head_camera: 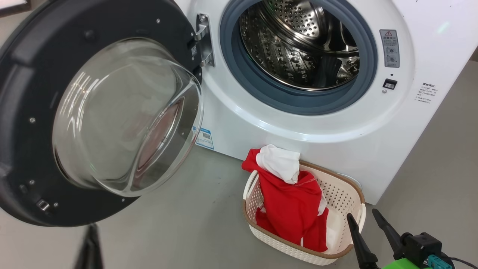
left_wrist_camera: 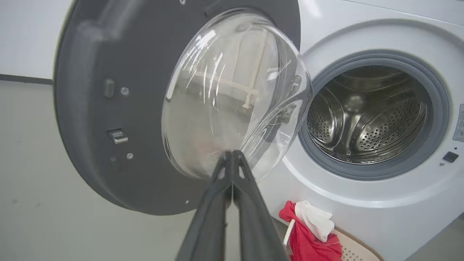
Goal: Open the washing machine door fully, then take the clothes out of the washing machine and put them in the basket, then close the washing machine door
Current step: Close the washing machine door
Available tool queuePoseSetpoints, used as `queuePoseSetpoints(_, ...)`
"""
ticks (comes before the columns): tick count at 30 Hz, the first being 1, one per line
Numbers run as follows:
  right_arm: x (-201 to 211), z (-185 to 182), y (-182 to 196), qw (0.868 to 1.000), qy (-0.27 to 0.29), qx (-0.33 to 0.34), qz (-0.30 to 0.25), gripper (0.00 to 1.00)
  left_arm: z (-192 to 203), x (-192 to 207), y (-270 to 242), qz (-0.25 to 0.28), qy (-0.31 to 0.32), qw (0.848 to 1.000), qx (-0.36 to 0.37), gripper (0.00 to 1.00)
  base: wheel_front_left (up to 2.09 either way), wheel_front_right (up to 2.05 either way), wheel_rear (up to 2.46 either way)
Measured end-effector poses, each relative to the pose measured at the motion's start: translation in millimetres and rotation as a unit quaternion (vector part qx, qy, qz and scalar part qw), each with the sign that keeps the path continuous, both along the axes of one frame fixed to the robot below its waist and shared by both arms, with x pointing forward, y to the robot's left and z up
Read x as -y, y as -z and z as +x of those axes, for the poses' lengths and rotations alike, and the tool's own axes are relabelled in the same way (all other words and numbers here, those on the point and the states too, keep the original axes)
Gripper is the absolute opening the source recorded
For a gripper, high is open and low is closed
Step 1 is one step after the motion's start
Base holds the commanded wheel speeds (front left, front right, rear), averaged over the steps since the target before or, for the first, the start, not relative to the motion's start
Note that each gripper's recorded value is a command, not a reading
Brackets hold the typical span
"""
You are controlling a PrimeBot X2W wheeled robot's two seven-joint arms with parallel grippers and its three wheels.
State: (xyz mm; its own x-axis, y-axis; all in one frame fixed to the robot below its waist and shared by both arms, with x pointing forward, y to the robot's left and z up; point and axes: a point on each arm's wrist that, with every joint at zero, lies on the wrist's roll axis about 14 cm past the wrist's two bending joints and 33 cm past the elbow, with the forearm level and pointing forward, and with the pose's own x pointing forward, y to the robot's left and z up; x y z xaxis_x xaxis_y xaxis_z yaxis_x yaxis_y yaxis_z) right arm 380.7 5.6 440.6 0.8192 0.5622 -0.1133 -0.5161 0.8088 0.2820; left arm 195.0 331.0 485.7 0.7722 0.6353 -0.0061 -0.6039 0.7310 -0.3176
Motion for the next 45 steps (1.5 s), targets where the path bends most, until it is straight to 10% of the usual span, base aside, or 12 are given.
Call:
queuePoseSetpoints(10,2,1,3,1.0,0.006,-0.006,0.003,1.0,1,-64,-189,0.25,-0.05,0.951,0.176,0.0,0.0,0.0,0.0)
queuePoseSetpoints(18,8,4,4,1.0,0.018,-0.008,0.007,1.0,-13,-123,-274,0.3,-0.103,0.914,0.254,0.0,0.0,0.0,0.0)
queuePoseSetpoints(25,10,5,8,1.0,0.025,-0.015,0.01,1.0,-18,-198,-253,0.179,-0.154,0.933,0.272,0.0,0.0,0.0,0.0)
queuePoseSetpoints(31,11,6,14,0.999,0.026,-0.023,0.01,1.0,19,-235,-169,-0.071,-0.127,0.968,0.204,0.0,0.0,0.0,0.0)
queuePoseSetpoints(37,12,7,15,0.999,0.03,-0.025,0.011,1.0,47,-221,-113,-0.237,-0.053,0.963,0.117,0.0,0.0,0.0,0.0)
queuePoseSetpoints(45,20,8,14,0.999,0.042,-0.023,0.011,1.0,71,-187,-90,-0.32,0.048,0.945,0.044,0.0,0.0,0.0,0.0)
